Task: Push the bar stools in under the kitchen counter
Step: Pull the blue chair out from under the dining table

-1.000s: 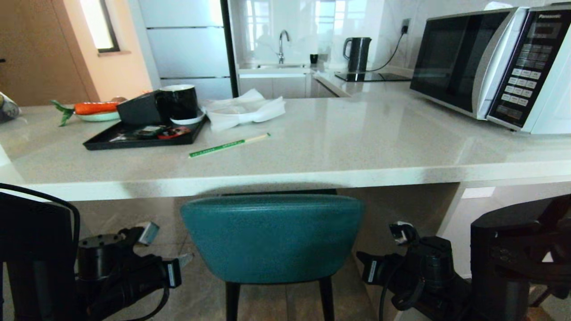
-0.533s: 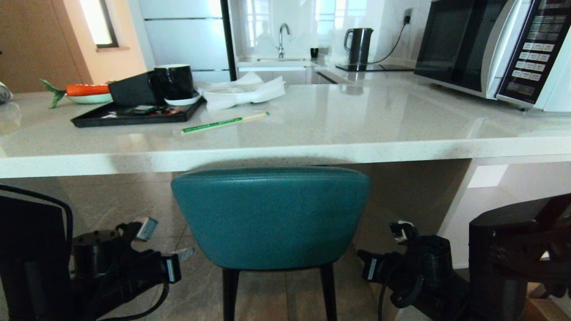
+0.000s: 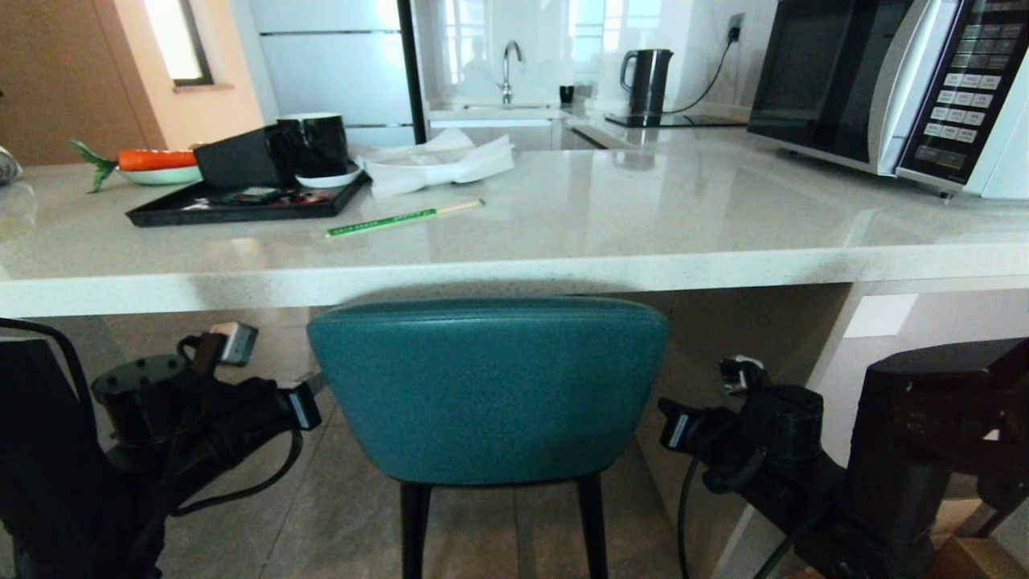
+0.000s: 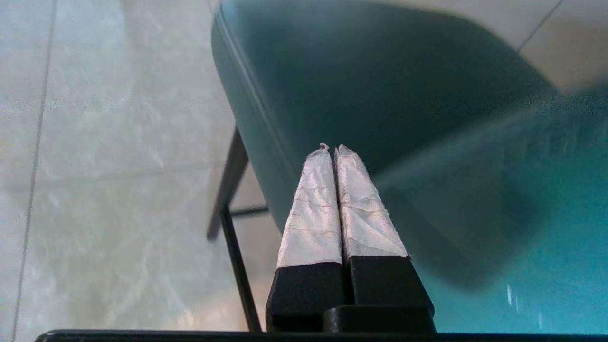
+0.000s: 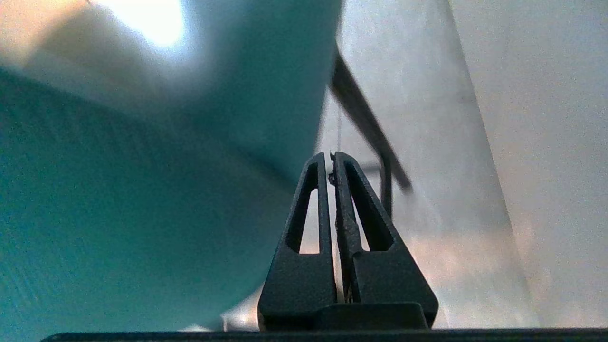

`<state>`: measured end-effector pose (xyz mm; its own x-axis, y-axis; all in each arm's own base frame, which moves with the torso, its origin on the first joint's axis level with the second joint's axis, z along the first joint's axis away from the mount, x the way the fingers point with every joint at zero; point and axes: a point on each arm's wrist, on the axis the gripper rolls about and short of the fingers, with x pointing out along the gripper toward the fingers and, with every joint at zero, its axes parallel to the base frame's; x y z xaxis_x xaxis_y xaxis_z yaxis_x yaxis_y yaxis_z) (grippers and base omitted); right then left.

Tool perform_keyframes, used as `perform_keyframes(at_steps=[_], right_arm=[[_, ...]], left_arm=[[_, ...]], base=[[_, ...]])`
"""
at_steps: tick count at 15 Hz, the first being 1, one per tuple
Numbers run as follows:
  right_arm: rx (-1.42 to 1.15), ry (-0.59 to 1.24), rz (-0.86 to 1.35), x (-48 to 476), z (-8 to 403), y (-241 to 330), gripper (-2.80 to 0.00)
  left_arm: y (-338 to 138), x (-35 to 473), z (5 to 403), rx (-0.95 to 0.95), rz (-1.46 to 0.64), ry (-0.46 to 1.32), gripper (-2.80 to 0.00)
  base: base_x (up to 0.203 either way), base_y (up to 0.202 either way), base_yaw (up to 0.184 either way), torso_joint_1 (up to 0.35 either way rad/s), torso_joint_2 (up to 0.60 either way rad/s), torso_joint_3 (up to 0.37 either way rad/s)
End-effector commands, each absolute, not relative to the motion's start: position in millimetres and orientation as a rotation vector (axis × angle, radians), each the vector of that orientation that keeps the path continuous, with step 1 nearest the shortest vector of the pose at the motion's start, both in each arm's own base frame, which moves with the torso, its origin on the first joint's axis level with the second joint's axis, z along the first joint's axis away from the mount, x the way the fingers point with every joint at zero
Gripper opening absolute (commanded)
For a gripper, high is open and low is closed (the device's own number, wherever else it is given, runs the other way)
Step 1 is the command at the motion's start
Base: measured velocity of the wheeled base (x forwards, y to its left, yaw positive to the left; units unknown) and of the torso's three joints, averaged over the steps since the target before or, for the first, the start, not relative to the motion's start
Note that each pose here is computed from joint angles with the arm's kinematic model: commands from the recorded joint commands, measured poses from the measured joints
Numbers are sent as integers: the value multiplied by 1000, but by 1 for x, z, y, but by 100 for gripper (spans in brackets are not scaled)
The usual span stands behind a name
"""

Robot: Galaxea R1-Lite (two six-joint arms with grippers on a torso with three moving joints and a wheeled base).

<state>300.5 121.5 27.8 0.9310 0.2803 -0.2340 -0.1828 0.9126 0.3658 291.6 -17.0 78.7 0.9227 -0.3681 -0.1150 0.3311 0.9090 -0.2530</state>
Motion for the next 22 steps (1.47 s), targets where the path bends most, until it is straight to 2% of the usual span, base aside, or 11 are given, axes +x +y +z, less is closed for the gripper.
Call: perform_keyframes(at_steps=[1, 7, 12, 18, 22], right_arm=[[361, 225, 243, 312, 37, 121, -280], [334, 158, 253, 330, 42, 125, -280], [309, 34, 286, 349, 64, 135, -280], [303, 51, 395, 336, 70, 148, -280], [297, 74, 403, 333, 65, 150, -280]], left_arm=[[-17, 298, 83, -229, -368, 132, -280], [-21, 317, 78, -223, -381, 110, -280], [-23, 331, 73, -220, -383, 100, -280], [-22, 355, 73, -199, -342, 39, -280], [-24, 342, 67, -202, -357, 90, -280]], base=[[0, 0, 0, 0, 0, 0], [0, 0, 0, 0, 0, 0], [0, 0, 0, 0, 0, 0], [0, 0, 0, 0, 0, 0], [0, 0, 0, 0, 0, 0]])
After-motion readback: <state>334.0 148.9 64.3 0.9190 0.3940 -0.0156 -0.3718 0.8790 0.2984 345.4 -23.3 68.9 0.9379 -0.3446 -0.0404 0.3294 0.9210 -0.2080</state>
